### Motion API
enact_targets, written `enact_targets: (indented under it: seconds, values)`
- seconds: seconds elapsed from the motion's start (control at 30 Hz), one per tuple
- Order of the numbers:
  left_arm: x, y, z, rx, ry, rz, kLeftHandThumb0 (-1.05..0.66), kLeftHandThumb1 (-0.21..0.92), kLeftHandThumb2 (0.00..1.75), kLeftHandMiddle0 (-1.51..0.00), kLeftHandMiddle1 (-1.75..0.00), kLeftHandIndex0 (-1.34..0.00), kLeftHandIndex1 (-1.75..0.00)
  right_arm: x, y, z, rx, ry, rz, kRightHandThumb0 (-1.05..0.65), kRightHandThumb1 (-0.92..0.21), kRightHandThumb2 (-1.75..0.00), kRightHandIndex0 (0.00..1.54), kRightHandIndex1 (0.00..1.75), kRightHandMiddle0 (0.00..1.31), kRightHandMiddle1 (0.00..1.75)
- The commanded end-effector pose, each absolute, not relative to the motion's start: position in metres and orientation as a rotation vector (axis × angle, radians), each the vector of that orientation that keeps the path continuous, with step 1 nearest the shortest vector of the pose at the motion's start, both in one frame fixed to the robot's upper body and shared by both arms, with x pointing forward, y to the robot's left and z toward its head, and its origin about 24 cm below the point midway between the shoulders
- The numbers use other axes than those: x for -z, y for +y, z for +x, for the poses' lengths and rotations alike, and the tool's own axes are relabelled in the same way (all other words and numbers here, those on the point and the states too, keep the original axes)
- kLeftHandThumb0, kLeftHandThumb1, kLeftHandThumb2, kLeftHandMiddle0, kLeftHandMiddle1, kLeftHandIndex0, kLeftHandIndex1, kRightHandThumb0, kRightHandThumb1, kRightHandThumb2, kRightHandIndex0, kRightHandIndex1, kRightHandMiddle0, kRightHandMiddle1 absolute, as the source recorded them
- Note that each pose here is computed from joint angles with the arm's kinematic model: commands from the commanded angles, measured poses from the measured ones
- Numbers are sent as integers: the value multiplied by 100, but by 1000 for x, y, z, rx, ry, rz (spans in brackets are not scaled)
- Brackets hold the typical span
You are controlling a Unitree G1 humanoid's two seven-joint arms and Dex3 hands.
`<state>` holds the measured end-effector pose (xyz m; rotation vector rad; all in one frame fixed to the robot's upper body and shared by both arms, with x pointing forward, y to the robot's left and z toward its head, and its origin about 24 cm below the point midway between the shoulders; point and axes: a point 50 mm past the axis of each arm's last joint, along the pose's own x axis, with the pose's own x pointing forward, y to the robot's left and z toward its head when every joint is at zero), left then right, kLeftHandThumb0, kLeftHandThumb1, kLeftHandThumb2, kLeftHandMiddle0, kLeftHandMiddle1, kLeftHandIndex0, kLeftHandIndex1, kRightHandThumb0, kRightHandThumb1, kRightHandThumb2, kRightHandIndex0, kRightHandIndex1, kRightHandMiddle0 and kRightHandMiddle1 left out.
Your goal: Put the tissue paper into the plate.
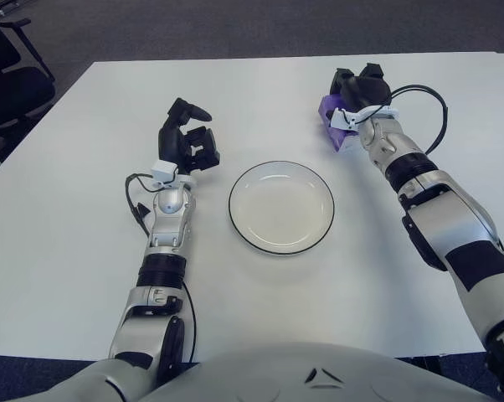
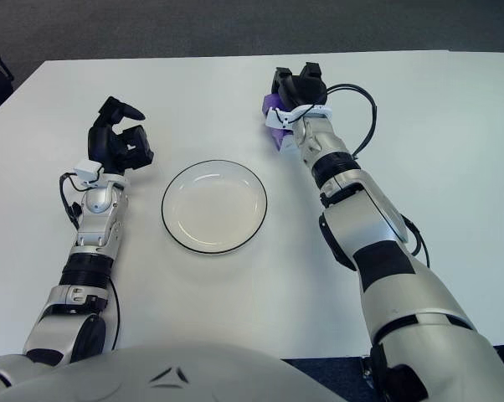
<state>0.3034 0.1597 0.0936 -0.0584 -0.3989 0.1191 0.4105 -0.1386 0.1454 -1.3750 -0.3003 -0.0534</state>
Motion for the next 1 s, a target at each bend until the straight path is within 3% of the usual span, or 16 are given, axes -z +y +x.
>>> enact_targets:
  seconds: [0.0, 0.43, 0.97]
  values:
    - [-11, 157, 263, -175, -89, -107, -45, 42, 119, -131, -175, -53, -175, -104, -159, 397, 21, -173, -1364, 0, 0, -158, 95, 146, 63, 175]
    - [-10, 157, 264, -170, -81, -99, -45, 42, 119, -131, -175, -53, -175, -144, -163, 395, 85, -359, -1257, 0, 1, -162, 92, 155, 64, 175]
    - [-9, 156, 265, -166, -76, -97, -45, 42, 119, -131, -175, -53, -175, -181, -158, 375, 163, -581, -1129, 0, 4, -166, 93, 157, 66, 175]
